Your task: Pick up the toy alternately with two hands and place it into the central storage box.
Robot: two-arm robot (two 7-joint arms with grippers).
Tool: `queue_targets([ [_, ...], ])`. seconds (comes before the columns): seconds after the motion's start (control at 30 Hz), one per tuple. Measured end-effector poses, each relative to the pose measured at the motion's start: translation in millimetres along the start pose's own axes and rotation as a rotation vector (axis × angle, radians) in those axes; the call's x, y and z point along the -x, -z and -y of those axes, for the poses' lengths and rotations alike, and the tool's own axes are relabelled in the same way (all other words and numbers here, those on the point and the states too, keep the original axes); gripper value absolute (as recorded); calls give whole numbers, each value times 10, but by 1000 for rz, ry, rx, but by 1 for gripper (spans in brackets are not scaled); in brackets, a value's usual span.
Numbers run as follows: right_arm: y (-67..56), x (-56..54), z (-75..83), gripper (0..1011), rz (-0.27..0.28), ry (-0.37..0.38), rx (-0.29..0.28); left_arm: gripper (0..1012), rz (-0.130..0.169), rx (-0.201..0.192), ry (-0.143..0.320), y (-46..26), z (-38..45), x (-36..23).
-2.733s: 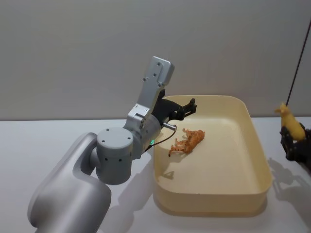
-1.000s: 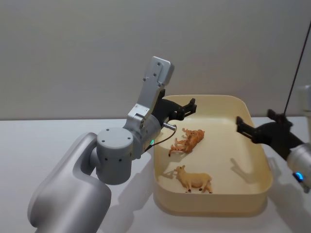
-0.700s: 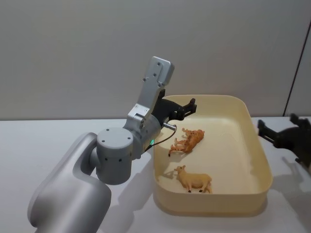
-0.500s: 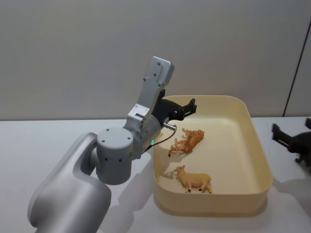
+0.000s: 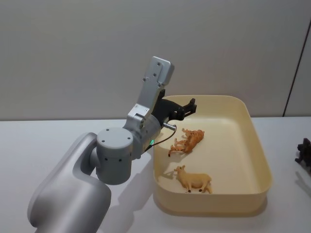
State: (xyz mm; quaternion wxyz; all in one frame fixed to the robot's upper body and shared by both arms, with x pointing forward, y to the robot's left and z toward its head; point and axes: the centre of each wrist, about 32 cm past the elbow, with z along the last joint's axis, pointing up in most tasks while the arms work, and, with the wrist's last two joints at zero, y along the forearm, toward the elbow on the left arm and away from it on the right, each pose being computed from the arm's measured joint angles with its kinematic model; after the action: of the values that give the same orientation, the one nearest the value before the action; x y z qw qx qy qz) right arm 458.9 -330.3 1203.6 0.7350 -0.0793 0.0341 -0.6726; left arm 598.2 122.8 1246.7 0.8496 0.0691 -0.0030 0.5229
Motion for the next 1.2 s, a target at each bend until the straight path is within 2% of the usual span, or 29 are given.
queue_targets([
  [0.27,75,-63,-19,1001,19,15,39,1001,0,0,0,0,0,0],
  [0.93,260,13,-284,1000,63,19,126,1001,0,0,0,0,0,0],
  [1.03,272,22,-306,977,65,19,132,1001,0,0,0,0,0,0],
  [1.2,308,47,-361,833,71,19,150,1001,0,0,0,0,0,0],
])
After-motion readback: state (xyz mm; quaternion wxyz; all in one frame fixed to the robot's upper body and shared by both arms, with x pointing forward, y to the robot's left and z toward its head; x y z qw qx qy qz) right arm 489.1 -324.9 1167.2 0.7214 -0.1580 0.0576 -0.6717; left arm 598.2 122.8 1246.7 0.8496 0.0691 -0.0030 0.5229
